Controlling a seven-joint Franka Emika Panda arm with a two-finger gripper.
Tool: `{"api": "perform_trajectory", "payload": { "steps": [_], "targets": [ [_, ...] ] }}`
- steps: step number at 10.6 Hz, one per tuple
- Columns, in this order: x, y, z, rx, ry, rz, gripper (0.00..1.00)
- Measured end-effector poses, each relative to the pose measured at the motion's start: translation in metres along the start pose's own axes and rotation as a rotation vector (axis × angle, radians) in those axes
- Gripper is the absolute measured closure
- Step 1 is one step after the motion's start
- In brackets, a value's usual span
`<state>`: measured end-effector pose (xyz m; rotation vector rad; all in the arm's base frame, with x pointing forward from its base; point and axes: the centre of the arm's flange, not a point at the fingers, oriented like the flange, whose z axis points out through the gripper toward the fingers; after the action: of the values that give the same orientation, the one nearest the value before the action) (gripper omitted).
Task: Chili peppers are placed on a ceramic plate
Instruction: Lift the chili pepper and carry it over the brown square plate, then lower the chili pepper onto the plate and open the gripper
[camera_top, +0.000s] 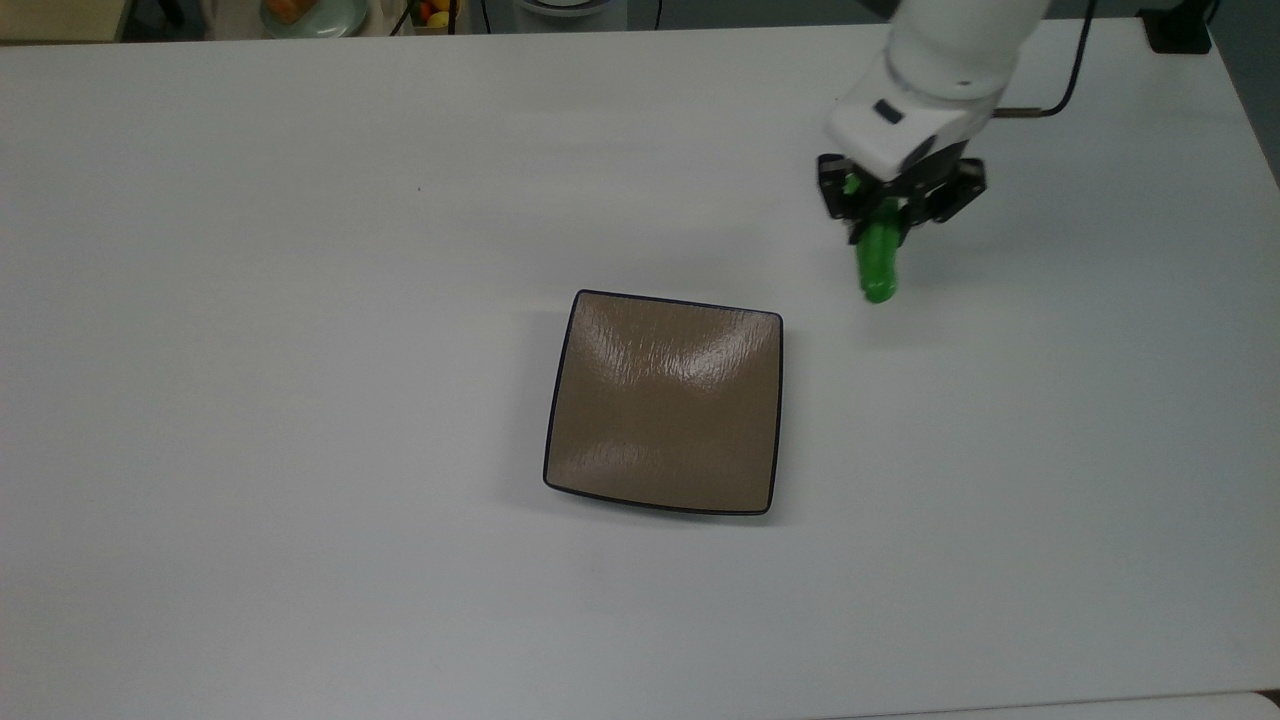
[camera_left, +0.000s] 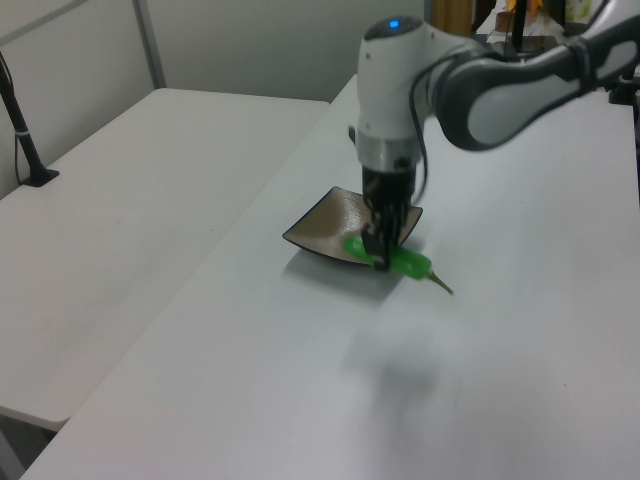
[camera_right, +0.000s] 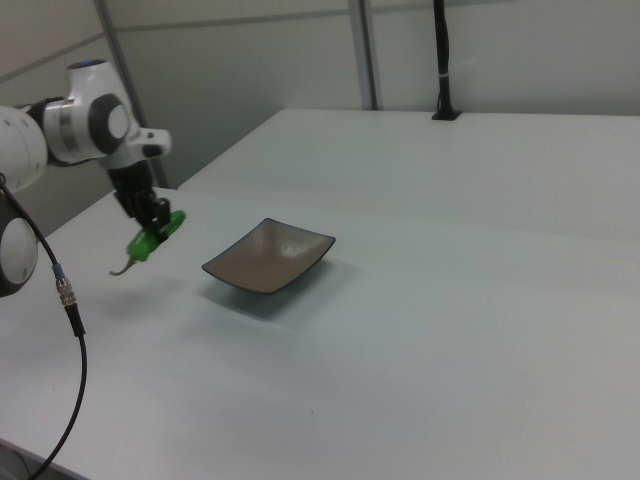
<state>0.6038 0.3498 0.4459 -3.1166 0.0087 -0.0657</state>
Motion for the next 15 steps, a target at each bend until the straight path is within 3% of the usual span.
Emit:
{"api": "perform_trajectory", "payload": {
  "steps": [4, 8, 15],
  "targets": [
    [0.052, 0.079, -0.013, -0.013, 0.095, 0.093, 0.62],
    [0.095, 0.139, -0.006, 0.025, 0.234, 0.11, 0.62],
    [0.116, 0.163, 0.069, 0.02, 0.232, 0.071, 0.62]
  ]
}}
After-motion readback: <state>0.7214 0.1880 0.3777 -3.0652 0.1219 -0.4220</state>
